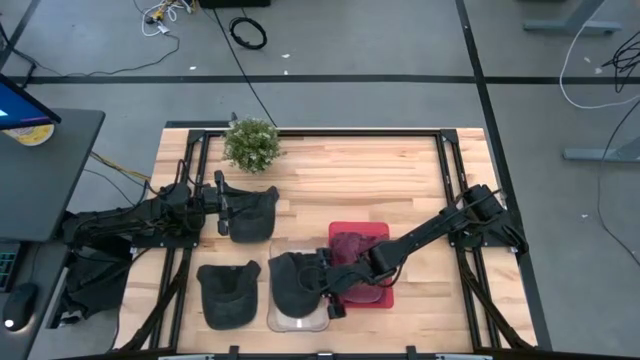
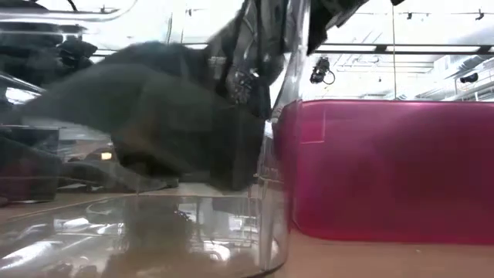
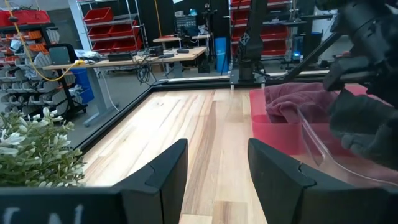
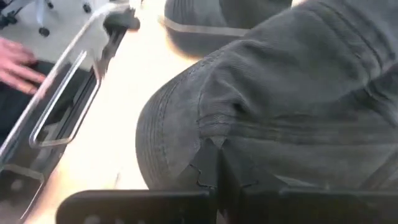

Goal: Pick & Place hat
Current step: Put the top black cap into the transparent bin, then put the bottom black cap into the transparent bin

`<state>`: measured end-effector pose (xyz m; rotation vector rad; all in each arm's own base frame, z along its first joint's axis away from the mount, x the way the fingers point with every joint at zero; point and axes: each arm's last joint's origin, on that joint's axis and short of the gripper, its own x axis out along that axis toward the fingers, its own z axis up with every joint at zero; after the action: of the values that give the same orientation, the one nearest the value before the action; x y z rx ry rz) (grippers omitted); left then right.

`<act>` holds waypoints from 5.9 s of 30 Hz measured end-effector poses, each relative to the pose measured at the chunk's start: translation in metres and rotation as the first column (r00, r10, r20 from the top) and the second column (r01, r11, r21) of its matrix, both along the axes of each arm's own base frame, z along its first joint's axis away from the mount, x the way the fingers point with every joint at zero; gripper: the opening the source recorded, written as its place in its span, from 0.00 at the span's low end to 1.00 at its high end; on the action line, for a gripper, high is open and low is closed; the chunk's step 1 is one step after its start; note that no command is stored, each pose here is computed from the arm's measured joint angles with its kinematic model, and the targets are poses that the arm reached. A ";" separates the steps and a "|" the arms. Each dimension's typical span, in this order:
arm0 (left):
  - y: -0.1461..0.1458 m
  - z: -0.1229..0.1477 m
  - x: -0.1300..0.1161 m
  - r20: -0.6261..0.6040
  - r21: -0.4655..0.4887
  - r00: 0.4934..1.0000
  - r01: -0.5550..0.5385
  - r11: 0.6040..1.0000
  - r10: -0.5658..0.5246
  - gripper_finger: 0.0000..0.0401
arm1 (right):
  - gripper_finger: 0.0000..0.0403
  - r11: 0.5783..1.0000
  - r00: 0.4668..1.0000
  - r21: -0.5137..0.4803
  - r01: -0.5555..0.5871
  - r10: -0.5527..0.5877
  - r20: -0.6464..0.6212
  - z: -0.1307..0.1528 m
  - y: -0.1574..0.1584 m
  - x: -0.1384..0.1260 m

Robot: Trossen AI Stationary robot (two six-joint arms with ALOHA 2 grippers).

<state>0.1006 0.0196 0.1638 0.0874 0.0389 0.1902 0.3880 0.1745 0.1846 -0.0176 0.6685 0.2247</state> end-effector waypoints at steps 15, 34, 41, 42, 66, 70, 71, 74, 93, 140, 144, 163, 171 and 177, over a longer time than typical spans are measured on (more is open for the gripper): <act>0.000 0.000 0.000 0.000 0.000 1.000 0.000 1.000 0.000 0.43 | 0.04 0.996 0.997 0.091 0.013 -0.005 -0.081 -0.003 -0.001 -0.002; 0.000 0.000 0.000 0.000 0.000 1.000 0.000 1.000 0.000 0.43 | 0.46 0.993 1.000 0.121 -0.001 0.002 -0.005 0.017 -0.002 -0.004; 0.000 0.000 0.000 0.001 0.000 1.000 0.001 1.000 -0.001 0.43 | 0.49 0.996 0.961 0.091 -0.005 -0.020 0.275 0.033 -0.001 0.012; 0.000 0.000 0.000 0.001 0.000 1.000 0.000 1.000 0.000 0.43 | 0.49 0.996 0.959 0.089 -0.004 -0.021 0.282 0.031 -0.001 0.013; 0.000 0.000 0.000 0.000 0.000 1.000 0.000 1.000 0.000 0.43 | 0.49 0.946 0.975 0.240 0.220 -0.210 -0.065 -0.046 -0.042 0.035; 0.000 0.000 0.000 0.000 0.000 1.000 0.000 1.000 0.000 0.43 | 0.49 0.938 0.980 0.289 0.192 -0.201 0.003 -0.037 -0.040 0.039; 0.000 0.000 0.000 0.000 0.000 1.000 0.000 1.000 0.000 0.43 | 0.49 0.937 0.982 0.301 0.177 -0.189 0.011 -0.036 -0.040 0.040; 0.000 0.000 0.000 0.001 0.000 1.000 0.000 1.000 0.000 0.43 | 0.49 0.931 0.989 0.346 0.119 -0.140 0.036 -0.032 -0.038 0.041; 0.000 0.000 0.000 0.000 0.000 1.000 0.000 1.000 0.000 0.43 | 0.49 0.990 0.950 0.080 -0.114 0.085 0.299 0.071 -0.059 0.013; 0.000 0.001 0.000 0.019 -0.055 1.000 -0.001 0.999 0.002 0.43 | 0.49 0.984 0.582 0.149 0.101 -0.180 0.793 0.070 -0.182 -0.205; 0.000 0.001 0.000 0.019 -0.055 1.000 -0.001 0.998 0.002 0.43 | 0.49 0.982 0.347 0.185 0.035 -0.186 0.919 0.051 -0.179 -0.250; 0.000 0.000 0.000 0.043 -0.209 0.999 0.002 0.978 0.007 0.43 | 0.49 0.976 0.058 0.084 -0.198 -0.074 0.996 0.061 -0.170 -0.305; -0.003 0.005 0.000 0.095 -0.247 0.992 0.104 0.963 -0.082 0.43 | 0.49 0.986 0.056 0.080 -0.149 -0.072 0.996 0.060 -0.173 -0.319; -0.003 0.005 0.000 0.104 -0.244 0.990 0.122 0.962 -0.099 0.43 | 0.49 0.986 0.151 0.159 -0.058 -0.149 0.977 0.052 -0.178 -0.321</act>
<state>0.1011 0.0163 0.1693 -0.1710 -0.0330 0.0762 0.0675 -0.0037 0.2362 0.0133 -0.7636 0.1539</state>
